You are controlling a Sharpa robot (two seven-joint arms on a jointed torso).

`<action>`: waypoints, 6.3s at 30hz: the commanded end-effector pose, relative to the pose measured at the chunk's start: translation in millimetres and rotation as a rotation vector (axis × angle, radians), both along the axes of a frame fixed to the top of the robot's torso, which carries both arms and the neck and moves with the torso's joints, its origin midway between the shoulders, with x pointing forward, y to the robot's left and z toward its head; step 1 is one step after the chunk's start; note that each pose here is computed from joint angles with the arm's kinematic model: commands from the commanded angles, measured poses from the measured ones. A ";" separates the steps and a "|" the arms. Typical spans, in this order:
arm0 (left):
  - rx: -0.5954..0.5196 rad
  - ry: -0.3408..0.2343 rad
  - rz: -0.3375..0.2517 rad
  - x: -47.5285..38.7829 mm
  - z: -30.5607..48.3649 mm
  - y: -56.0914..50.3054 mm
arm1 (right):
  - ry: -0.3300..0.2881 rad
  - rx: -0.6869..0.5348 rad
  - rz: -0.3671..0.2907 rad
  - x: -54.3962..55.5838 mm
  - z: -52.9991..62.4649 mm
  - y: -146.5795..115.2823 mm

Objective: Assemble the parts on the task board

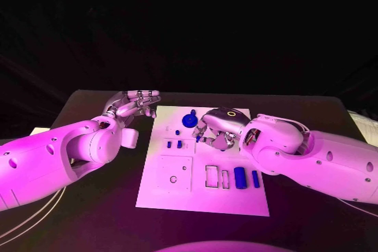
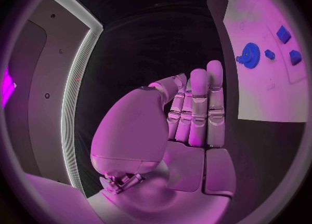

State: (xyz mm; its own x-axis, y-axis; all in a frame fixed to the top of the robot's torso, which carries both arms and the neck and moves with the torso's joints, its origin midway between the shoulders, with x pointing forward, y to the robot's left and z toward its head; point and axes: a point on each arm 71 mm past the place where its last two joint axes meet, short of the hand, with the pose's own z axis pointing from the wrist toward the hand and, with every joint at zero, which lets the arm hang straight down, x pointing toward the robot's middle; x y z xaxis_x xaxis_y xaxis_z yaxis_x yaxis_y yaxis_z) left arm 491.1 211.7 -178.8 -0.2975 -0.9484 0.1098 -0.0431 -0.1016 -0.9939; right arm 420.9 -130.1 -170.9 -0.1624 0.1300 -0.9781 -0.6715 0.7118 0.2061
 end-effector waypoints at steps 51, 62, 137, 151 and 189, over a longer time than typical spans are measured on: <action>-0.014 0.015 -0.027 0.2 -0.8 -3.1 | 0.172 -0.062 0.090 -19.0 -58.8 34.9; -0.014 0.015 -0.029 -0.1 -0.6 -3.2 | 0.170 -0.085 0.088 -19.5 -62.9 38.0; -0.010 0.025 -0.004 2.2 -3.6 4.6 | 0.191 -0.171 -0.159 13.6 -17.2 -72.0; -0.009 0.029 -0.008 2.3 -4.0 4.3 | 0.191 -0.138 -0.141 12.4 -20.0 -66.0; -0.008 0.041 -0.015 3.0 -5.5 4.3 | 0.135 -0.081 -0.142 3.1 -6.6 -59.7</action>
